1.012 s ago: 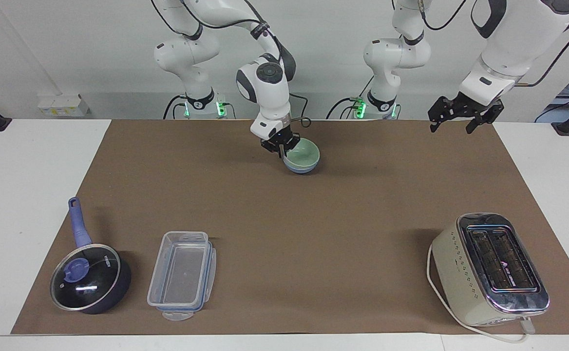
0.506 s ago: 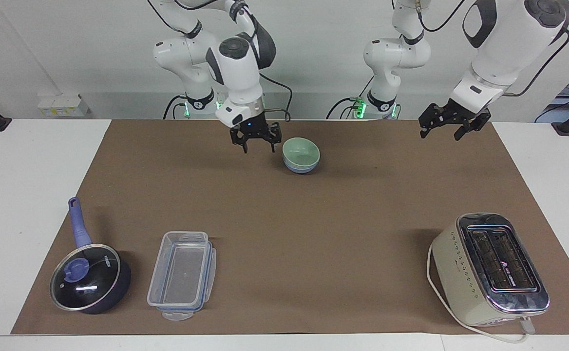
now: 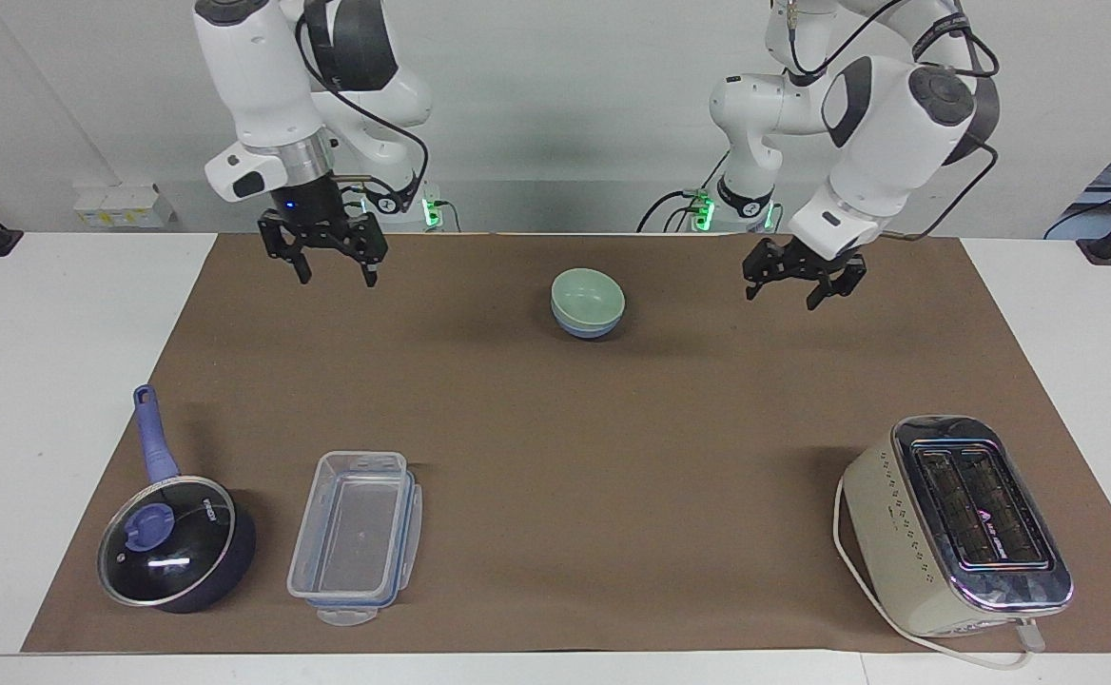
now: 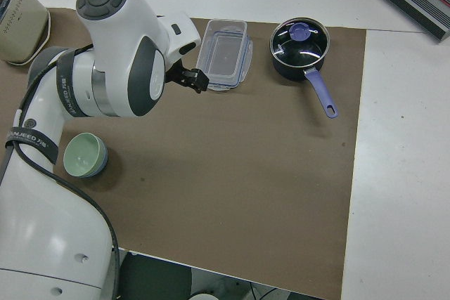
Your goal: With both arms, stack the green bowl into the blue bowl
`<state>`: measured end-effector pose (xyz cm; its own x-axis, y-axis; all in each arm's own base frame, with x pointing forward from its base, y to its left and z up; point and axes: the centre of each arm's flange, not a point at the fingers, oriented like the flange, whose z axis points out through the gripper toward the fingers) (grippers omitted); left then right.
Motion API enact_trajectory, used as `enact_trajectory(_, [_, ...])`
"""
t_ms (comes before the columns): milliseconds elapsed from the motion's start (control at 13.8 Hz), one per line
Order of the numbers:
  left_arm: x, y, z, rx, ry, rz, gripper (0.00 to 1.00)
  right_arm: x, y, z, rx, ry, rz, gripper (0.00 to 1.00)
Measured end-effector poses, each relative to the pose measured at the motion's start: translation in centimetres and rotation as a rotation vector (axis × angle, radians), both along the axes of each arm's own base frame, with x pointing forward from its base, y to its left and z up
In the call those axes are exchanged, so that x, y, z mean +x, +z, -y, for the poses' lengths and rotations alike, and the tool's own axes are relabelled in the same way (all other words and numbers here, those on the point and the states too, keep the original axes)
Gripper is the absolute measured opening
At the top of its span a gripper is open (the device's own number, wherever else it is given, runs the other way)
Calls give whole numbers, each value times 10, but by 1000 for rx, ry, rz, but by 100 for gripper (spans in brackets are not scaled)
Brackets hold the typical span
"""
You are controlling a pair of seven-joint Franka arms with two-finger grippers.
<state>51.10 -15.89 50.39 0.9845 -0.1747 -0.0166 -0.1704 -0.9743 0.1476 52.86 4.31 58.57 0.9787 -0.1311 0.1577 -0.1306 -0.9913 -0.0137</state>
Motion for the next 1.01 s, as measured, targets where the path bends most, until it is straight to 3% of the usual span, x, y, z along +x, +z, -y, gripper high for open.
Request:
enact_trajectory(217, [-23,-34,56,-3,25,25,100,23,37,9,-19,-9,-7,100])
enact_trajectory(434, [-34,-43,77,-4,26,28,100,38,63,14,-13,-17,-51,100])
enact_trajectory(651, [-10,-18,42,-12,84,50,100,48,71,20,-8,-25,-69,100])
enact_trajectory(867, [19,27,-37,16,86,40,100,48,66,20,-9,-26,-93,100])
enact_trajectory(1012, [25,53,-75,64,90,32,100,47,62,22,-10,-25,-104,100])
